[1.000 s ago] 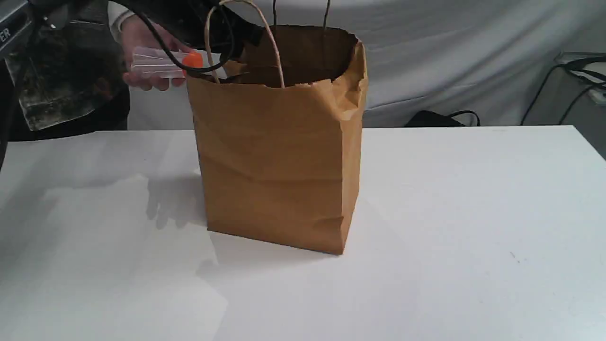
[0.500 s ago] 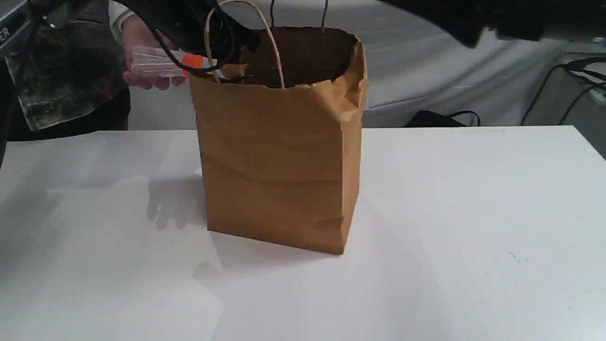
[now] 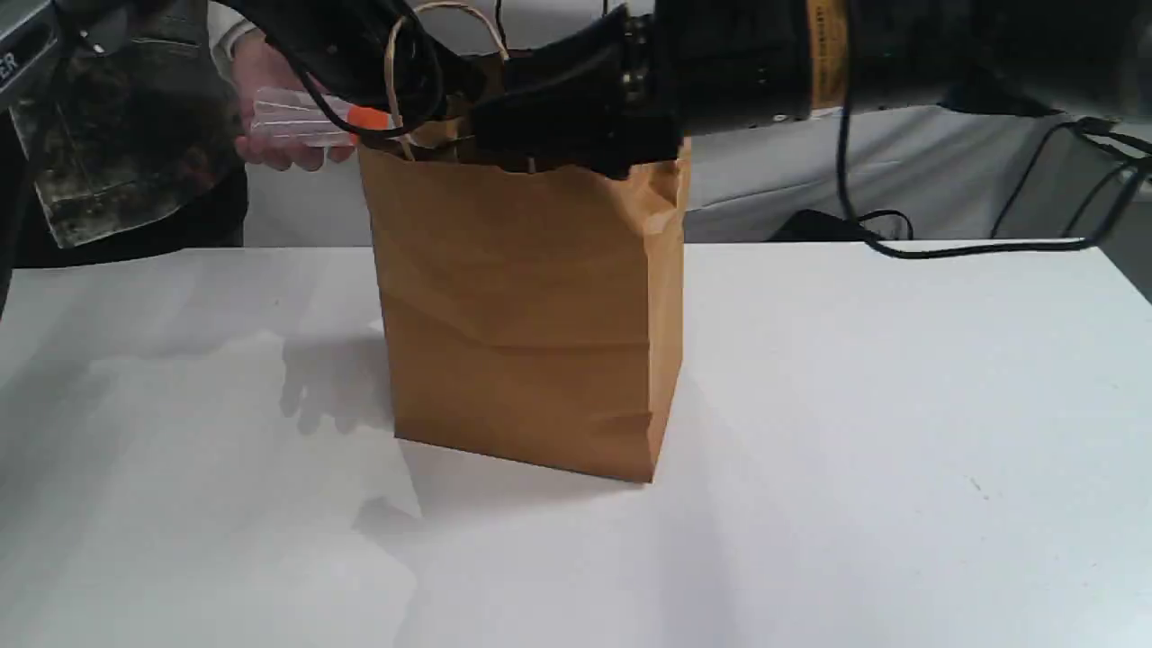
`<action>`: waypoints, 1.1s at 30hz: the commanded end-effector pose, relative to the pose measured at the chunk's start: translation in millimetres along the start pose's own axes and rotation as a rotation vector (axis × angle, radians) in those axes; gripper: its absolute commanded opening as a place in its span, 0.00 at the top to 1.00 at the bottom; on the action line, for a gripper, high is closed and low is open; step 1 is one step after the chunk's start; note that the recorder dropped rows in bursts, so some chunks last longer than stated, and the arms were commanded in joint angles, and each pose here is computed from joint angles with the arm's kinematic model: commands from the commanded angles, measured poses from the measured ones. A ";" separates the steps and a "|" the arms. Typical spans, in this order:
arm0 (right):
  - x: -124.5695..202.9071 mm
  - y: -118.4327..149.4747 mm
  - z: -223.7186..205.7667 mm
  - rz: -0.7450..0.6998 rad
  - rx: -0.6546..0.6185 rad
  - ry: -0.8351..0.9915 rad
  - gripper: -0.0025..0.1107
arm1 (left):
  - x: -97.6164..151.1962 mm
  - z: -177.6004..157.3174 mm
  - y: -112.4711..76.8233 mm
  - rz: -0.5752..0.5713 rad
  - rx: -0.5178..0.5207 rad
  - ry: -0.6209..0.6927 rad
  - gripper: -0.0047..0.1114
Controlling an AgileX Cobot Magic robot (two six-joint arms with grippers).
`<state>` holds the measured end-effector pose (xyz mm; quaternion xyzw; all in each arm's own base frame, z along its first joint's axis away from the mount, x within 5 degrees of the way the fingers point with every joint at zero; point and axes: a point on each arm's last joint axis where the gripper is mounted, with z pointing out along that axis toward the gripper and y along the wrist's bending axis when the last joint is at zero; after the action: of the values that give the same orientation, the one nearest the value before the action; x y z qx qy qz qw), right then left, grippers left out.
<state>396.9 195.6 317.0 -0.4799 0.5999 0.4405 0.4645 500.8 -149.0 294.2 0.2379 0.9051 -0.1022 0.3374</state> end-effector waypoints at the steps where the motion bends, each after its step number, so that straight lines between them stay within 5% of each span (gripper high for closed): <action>1: -3.9 -7.6 8.0 -0.004 0.072 0.007 0.36 | -0.7 -4.0 -0.1 0.012 0.001 0.003 0.96; 7: -1.4 -17.5 7.2 0.012 0.176 0.023 0.36 | -0.8 -4.0 -0.1 0.014 0.001 0.003 0.96; 13: -6.5 -3.0 7.6 -0.037 0.031 -0.007 0.38 | -0.6 -4.0 -0.1 0.018 0.001 0.004 0.96; 33: -15.8 -29.6 -18.5 0.004 0.370 0.029 0.38 | -0.4 -4.1 -0.2 0.042 0.002 0.006 0.96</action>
<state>423.6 182.2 324.4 -0.4029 0.6775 0.3297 0.5196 500.7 -149.0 294.1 0.2539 0.9010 -0.0964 0.3382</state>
